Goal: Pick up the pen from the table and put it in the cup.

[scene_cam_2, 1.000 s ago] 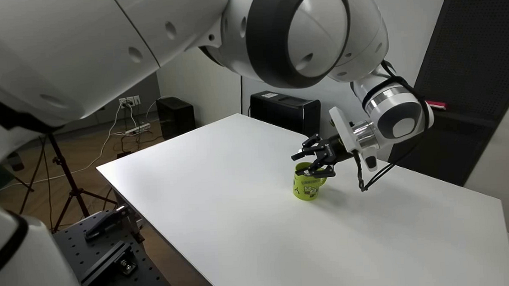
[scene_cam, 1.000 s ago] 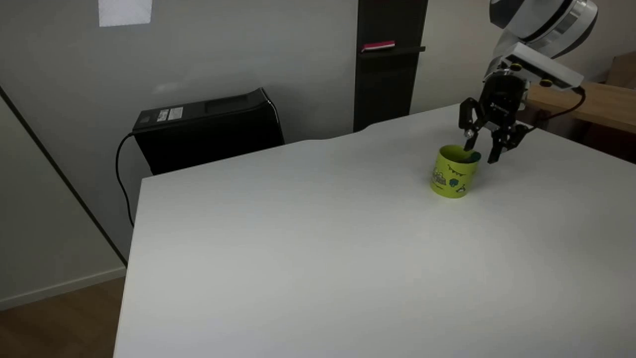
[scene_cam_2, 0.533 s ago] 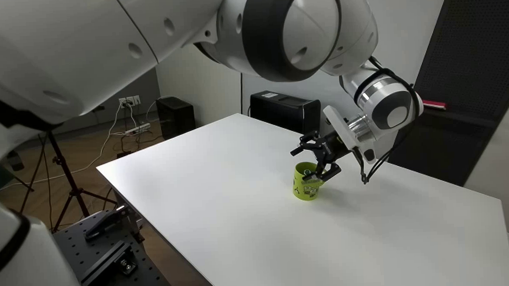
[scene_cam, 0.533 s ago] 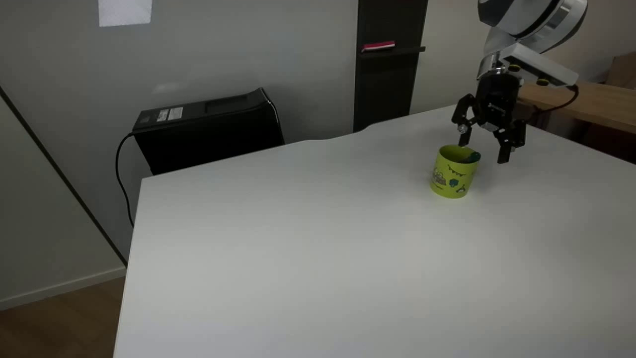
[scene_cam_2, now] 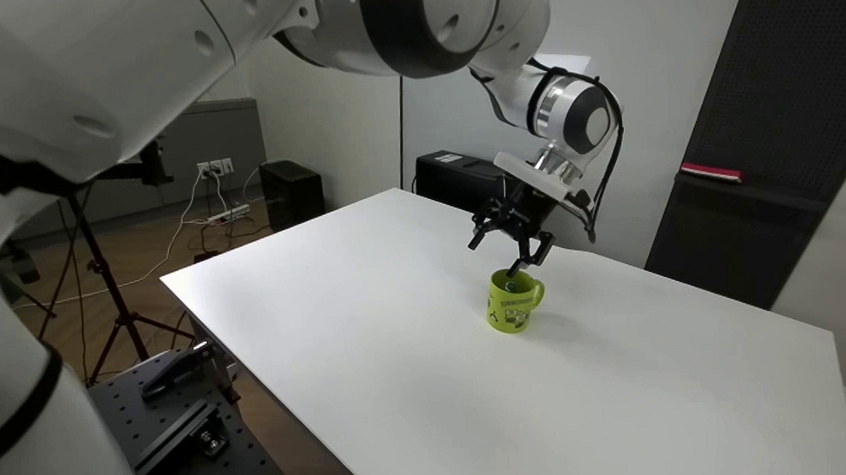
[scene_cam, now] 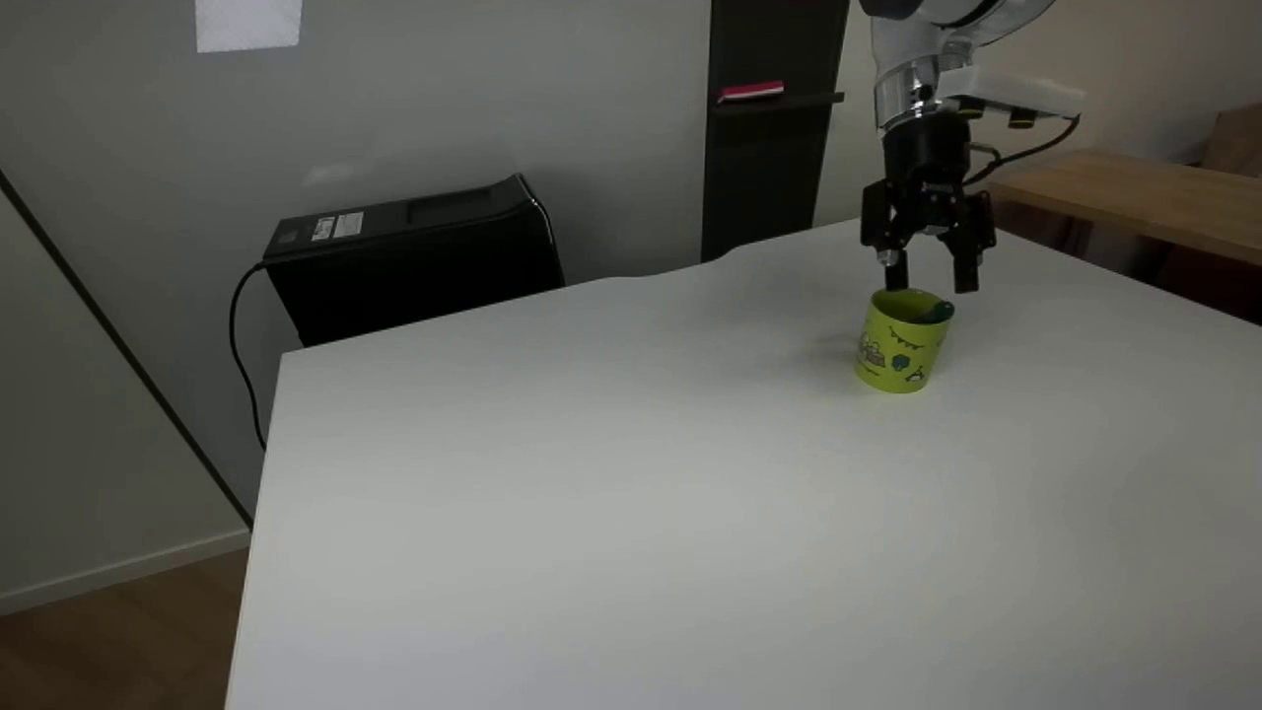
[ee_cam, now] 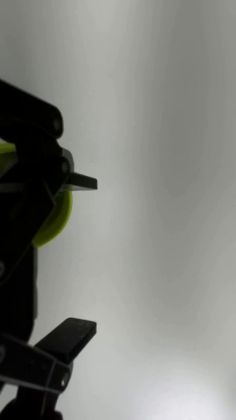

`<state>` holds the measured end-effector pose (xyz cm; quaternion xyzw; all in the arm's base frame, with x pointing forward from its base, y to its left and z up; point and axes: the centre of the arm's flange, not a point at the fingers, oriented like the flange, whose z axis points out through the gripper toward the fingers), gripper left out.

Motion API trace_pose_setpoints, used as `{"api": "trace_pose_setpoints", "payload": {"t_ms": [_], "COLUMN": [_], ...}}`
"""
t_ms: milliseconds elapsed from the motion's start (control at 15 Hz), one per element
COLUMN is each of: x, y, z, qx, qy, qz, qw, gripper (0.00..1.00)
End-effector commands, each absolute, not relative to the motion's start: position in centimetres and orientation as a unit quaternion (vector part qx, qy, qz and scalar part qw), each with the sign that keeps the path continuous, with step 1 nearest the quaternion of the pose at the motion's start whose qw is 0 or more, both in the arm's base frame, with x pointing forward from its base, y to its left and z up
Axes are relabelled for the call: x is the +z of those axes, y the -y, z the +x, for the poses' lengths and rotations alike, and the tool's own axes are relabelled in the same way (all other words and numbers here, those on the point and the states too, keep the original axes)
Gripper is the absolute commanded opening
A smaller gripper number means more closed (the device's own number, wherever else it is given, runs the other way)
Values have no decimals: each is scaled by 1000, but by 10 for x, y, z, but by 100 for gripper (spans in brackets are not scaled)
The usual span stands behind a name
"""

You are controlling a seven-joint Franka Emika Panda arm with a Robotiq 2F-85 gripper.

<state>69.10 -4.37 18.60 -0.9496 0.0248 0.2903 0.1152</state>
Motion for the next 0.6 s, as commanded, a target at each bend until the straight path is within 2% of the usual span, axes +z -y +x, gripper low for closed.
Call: {"api": "trace_pose_setpoints", "payload": {"t_ms": [0,200,533], "x": [205,212,204], "y": [12,-16,-61], "z": [671,677,669], "qx": [247,185,144], "qy": [31,35,18], "qz": [-967,-982,-989], "qw": [43,1,-2], "gripper": [100,100,100]}}
